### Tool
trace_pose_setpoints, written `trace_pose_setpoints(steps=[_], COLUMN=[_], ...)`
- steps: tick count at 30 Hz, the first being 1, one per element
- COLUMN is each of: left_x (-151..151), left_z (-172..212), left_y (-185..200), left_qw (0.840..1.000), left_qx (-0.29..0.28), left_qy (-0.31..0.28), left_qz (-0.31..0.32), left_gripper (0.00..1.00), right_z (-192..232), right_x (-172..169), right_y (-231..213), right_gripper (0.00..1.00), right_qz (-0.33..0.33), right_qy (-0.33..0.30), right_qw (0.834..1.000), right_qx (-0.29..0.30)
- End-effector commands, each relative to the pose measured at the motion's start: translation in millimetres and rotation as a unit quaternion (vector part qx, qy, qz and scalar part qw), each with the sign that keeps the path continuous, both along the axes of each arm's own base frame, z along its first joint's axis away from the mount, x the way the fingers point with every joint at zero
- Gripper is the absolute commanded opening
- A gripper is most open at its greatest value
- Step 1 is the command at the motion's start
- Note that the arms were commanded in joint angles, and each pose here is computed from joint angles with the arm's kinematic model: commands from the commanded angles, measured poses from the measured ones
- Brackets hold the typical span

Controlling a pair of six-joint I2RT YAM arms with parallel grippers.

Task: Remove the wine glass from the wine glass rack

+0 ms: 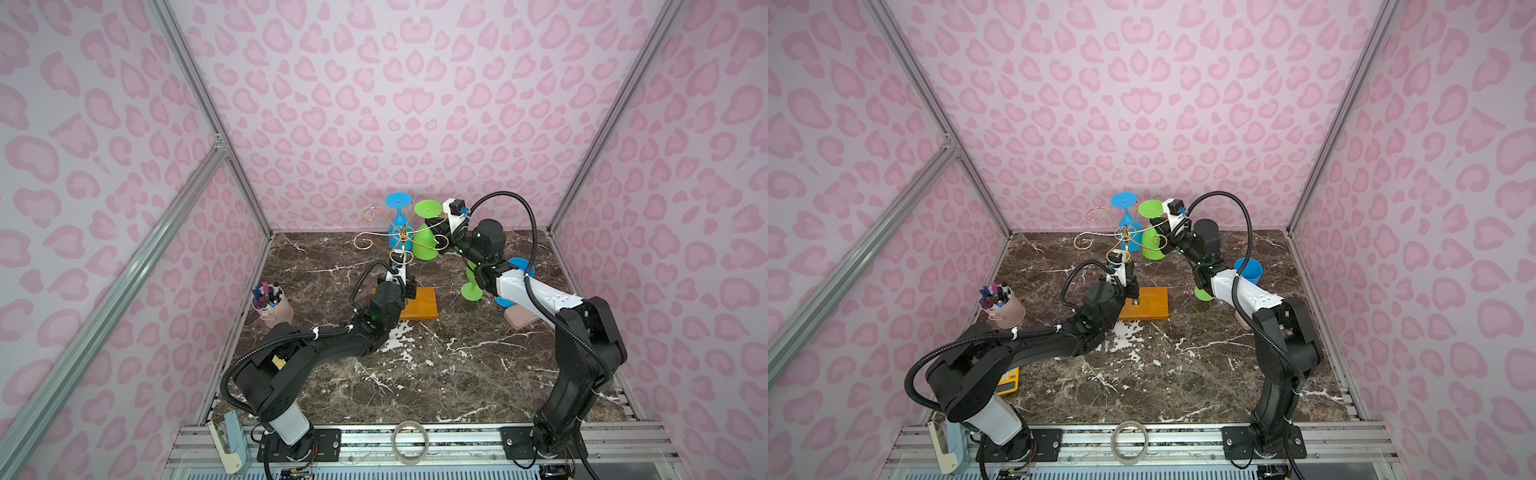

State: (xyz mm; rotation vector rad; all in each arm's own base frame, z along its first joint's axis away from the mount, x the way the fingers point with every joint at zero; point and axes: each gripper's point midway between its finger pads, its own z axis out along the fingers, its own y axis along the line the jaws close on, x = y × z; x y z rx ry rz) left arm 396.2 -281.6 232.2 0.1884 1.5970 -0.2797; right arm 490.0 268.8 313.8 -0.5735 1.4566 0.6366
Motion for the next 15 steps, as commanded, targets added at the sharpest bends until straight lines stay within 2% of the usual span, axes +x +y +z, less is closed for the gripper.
trace_pose_setpoints(steps=[1, 15], left_x=[-2, -1], left_z=[10, 9], left_y=[-10, -11], left_qw=[0.999, 0.999], left_qx=[-0.037, -0.036], left_qy=[-0.002, 0.001], left_qz=[-0.023, -0.024], left_gripper=[0.04, 0.04], right_z=[-9, -12], right_x=[6, 16], right_y=[-2, -29], right_gripper=[0.0, 0.0], right_qz=[-0.005, -0.039], right_qy=[0.016, 0.018], right_qw=[1.0, 0.999], right_qx=[-0.002, -0.005])
